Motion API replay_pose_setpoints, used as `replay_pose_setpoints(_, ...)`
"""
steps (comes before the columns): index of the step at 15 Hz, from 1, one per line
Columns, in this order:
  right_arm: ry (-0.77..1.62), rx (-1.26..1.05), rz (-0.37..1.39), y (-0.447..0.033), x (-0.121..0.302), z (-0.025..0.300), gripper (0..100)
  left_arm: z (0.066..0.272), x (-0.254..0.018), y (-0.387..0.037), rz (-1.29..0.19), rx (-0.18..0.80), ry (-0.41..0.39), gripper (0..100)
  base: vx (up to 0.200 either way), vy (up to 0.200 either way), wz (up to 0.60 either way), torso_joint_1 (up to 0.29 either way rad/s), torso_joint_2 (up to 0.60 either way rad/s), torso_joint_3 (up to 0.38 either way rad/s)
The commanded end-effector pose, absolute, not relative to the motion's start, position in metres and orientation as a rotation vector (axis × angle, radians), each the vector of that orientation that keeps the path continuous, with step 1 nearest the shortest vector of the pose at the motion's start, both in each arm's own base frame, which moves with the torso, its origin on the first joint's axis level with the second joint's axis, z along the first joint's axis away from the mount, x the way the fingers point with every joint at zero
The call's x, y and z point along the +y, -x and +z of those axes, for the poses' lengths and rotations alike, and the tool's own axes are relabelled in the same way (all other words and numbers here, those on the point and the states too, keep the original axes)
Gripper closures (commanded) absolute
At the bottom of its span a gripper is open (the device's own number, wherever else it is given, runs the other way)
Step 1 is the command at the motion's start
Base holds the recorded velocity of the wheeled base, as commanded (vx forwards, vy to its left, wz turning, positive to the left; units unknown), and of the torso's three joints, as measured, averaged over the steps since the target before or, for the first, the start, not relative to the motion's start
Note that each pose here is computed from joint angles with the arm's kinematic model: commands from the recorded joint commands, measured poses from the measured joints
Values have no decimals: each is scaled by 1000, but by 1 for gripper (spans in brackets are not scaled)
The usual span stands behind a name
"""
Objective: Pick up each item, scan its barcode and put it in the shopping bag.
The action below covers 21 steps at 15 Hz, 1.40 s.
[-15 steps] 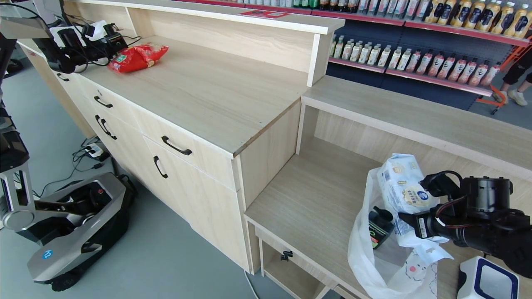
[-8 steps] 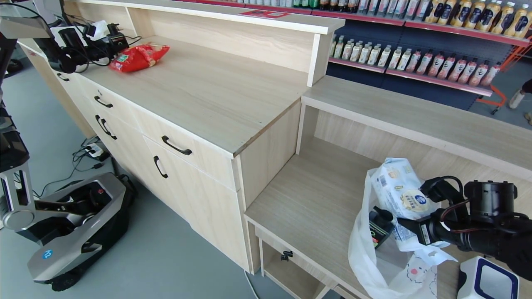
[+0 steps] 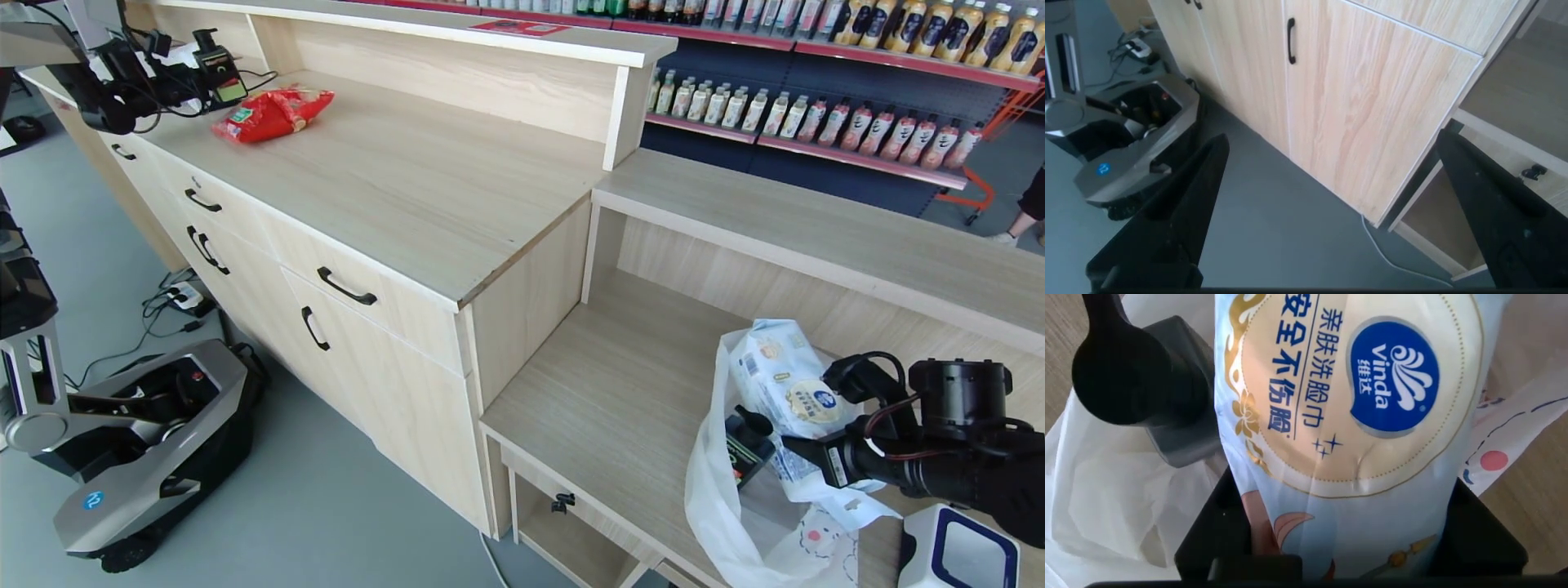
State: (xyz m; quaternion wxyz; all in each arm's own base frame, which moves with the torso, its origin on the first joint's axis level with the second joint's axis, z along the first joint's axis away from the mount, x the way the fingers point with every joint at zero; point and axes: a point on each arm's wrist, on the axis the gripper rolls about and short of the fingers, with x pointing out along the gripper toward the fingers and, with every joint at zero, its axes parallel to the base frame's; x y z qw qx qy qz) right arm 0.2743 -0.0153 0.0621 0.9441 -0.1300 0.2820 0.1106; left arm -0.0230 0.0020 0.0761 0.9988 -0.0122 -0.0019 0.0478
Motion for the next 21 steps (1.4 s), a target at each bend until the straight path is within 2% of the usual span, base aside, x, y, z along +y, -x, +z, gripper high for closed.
replay_pose_setpoints(1,263,578,221,-276,-17,61,100,76,2,23,97,-4,25,0,0,0,0,0,0,0)
replay_pose_setpoints(21,264,682,248,-276,-17,42,100,76,2,23,97,-4,25,0,0,0,0,0,0,0)
